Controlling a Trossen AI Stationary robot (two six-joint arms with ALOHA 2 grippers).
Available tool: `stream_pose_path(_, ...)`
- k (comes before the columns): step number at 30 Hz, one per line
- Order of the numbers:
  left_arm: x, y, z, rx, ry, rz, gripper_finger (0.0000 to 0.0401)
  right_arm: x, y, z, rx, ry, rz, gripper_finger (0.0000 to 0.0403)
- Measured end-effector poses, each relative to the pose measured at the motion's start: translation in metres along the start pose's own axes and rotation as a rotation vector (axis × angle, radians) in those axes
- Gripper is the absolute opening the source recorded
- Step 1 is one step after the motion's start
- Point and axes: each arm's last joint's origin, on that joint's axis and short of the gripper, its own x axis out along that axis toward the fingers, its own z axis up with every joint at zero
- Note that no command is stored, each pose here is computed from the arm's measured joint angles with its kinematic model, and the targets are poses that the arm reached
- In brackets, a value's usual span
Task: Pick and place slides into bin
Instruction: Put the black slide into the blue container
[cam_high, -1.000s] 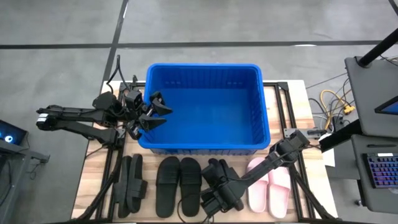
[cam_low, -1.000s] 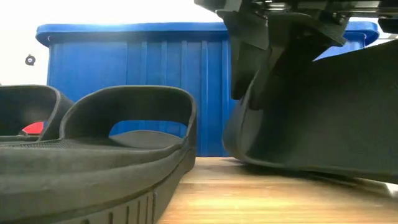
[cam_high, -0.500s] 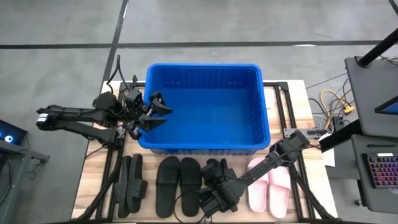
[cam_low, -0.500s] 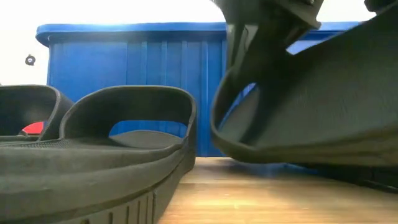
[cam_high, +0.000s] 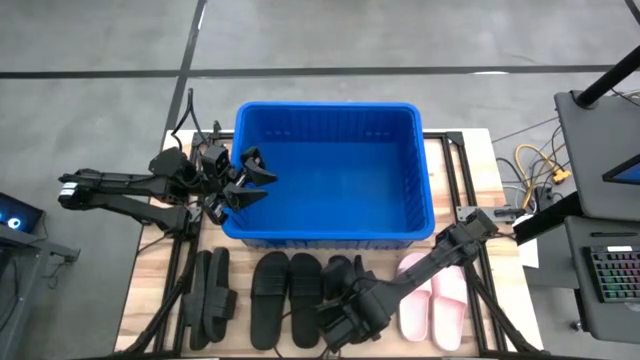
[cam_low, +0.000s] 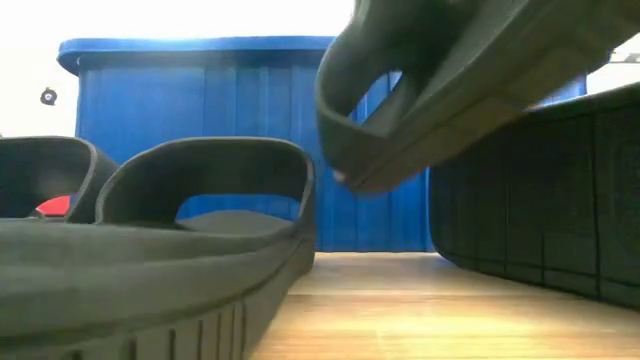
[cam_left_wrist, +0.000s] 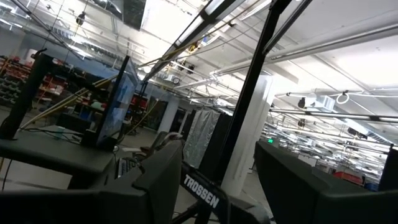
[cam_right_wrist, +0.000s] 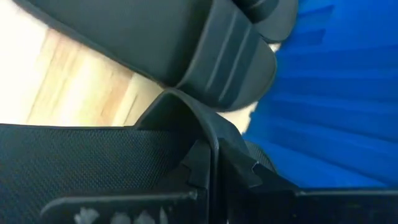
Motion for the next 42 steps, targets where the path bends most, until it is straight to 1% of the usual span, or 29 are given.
stream_pose_path(4, 0.000, 0.000, 0.000, 0.000, 0.000, 0.000, 0.0190, -0.020, -0.011, 0.001, 0.060, -0.014, 0.002, 0.0013)
stream_pose_path(8, 0.000, 0.000, 0.000, 0.000, 0.000, 0.000, 0.0190, -0.038, -0.021, -0.003, 0.101, -0.061, 0.009, 0.0013)
stream_pose_path(14, 0.000, 0.000, 0.000, 0.000, 0.000, 0.000, 0.0190, -0.069, -0.039, -0.012, 0.231, -0.127, 0.010, 0.0013)
stream_pose_path(17, 0.000, 0.000, 0.000, 0.000, -0.001, 0.000, 0.0190, -0.084, -0.048, -0.017, 0.289, -0.176, -0.015, 0.0013)
stream_pose_path(23, 0.000, 0.000, 0.000, 0.000, -0.001, 0.000, 0.0190, -0.116, -0.068, -0.024, 0.423, -0.322, -0.078, 0.0013)
stream_pose_path(28, 0.000, 0.000, 0.000, 0.000, -0.002, -0.001, 0.0190, -0.147, -0.090, -0.030, 0.520, -0.487, -0.104, 0.0013)
stream_pose_path(30, 0.000, 0.000, 0.000, 0.000, -0.003, -0.001, 0.0190, -0.160, -0.099, -0.033, 0.537, -0.553, -0.105, 0.0013)
stream_pose_path(36, 0.000, 0.000, 0.001, 0.000, -0.003, -0.002, 0.0190, -0.195, -0.126, -0.044, 0.517, -0.730, -0.144, 0.0013)
stream_pose_path(39, -0.002, -0.002, 0.002, 0.002, -0.011, -0.005, 0.0190, -0.208, -0.139, -0.054, 0.516, -0.769, -0.205, 0.0013)
stream_pose_path(42, -0.003, -0.003, 0.004, 0.003, -0.018, -0.009, 0.0190, -0.215, -0.151, -0.063, 0.511, -0.771, -0.273, 0.0013)
